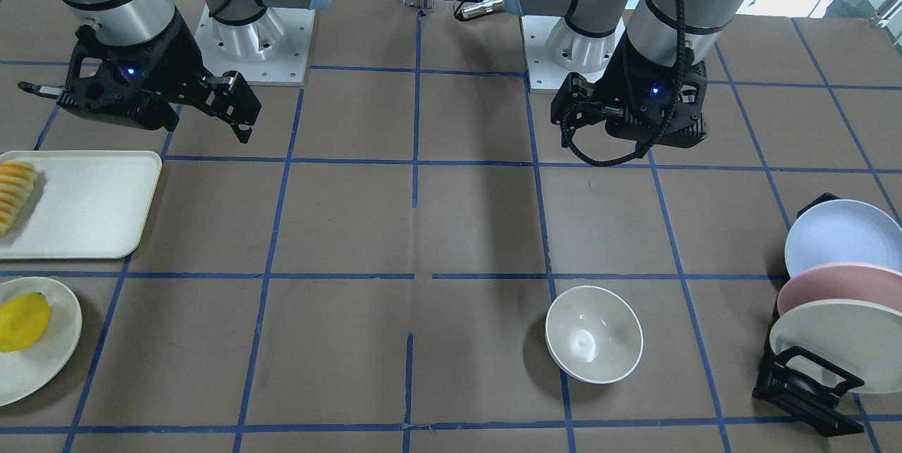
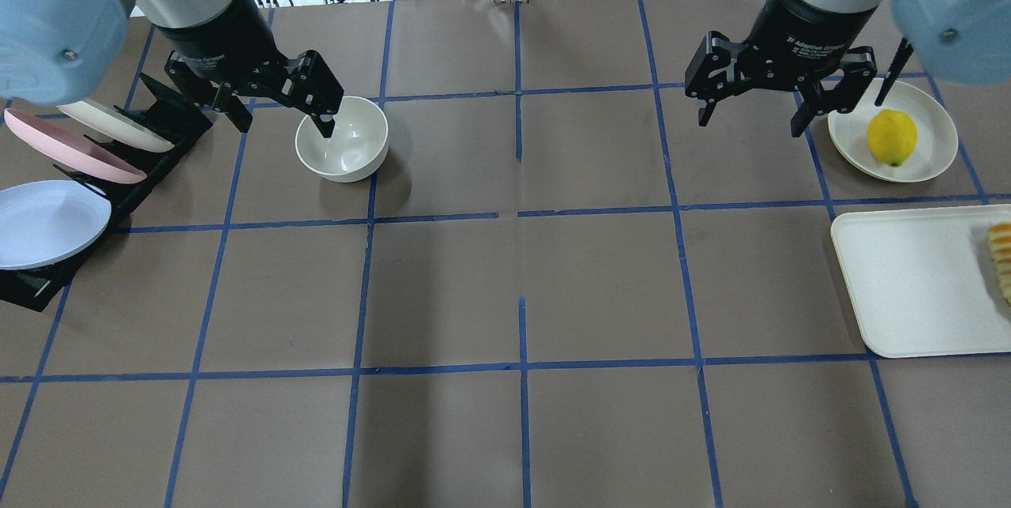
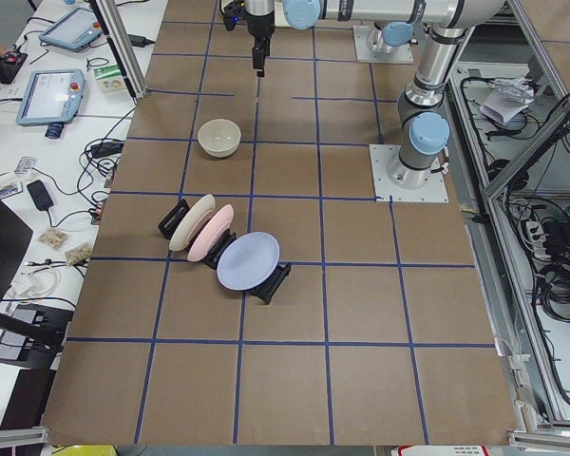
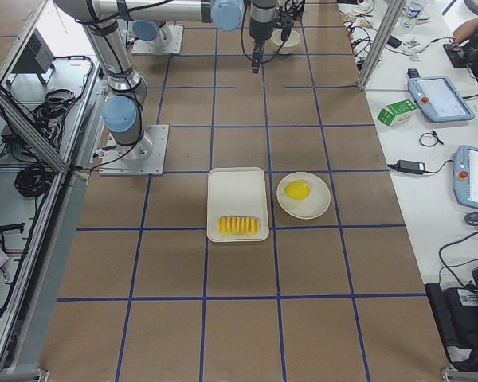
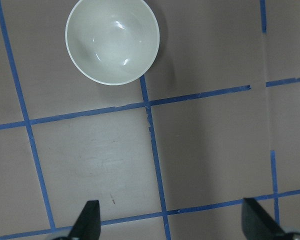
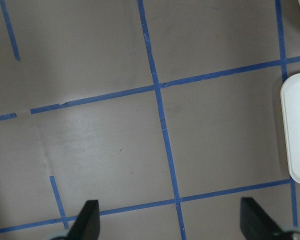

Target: Place bowl and put lemon in it

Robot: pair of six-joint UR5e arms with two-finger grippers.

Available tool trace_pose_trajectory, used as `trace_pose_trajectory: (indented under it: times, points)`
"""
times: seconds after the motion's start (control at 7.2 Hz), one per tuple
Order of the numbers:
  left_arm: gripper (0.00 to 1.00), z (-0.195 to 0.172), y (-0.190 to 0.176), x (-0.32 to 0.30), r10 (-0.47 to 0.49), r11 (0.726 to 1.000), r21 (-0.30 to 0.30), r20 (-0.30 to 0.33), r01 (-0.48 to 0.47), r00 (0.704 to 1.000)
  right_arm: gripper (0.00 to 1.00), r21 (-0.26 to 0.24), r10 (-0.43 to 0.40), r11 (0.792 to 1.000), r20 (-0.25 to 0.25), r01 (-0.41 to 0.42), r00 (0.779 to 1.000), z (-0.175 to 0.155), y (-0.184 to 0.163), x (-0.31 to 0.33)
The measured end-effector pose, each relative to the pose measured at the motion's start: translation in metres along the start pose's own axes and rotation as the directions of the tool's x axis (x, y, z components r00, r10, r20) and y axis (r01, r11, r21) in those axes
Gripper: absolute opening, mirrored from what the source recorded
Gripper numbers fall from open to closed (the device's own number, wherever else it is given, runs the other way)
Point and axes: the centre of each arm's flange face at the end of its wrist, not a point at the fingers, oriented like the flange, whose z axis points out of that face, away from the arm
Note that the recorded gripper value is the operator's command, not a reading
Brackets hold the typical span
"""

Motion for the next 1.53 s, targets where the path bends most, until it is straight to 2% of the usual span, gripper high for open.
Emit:
trace_pose_trajectory:
  times: [0.56,0.69,0.83,1.11,1.25,1.39,1.53]
  points:
    - [0.98,0.007,-0.009,-0.009,-0.006,1.0,0.011,0.002,0.006,1.0,1.0,-0.002,0.004,1.0,-0.002,-0.004,1.0,0.003,-0.003,0.002]
    - [0.97,0.027,-0.028,-0.029,-0.03,0.999,0.022,0.0,0.03,1.0,1.0,-0.007,-0.001,1.0,-0.002,0.001,1.0,0.007,-0.009,0.008]
    - [0.95,0.052,-0.051,-0.053,-0.061,0.998,0.026,-0.004,0.061,0.998,1.0,-0.017,-0.012,1.0,-0.024,0.012,1.0,0.013,-0.017,0.019]
    - [0.94,0.113,-0.094,-0.095,-0.096,0.995,0.015,-0.012,0.096,0.995,1.0,-0.021,0.003,1.0,-0.115,-0.005,0.993,0.037,-0.056,0.069]
    - [0.93,0.144,-0.108,-0.117,-0.108,0.994,0.01,-0.016,0.108,0.994,1.0,-0.011,0.041,0.999,-0.127,-0.043,0.991,0.055,-0.084,0.103]
    - [0.93,0.177,-0.118,-0.134,-0.114,0.994,-0.003,-0.02,0.114,0.993,1.0,-0.003,0.04,0.999,-0.127,-0.041,0.991,0.07,-0.105,0.134]
    - [0.86,0.21,-0.128,-0.144,-0.117,0.993,-0.014,-0.023,0.117,0.993,1.0,0.012,-0.002,1.0,-0.126,0.004,0.992,0.085,-0.125,0.161]
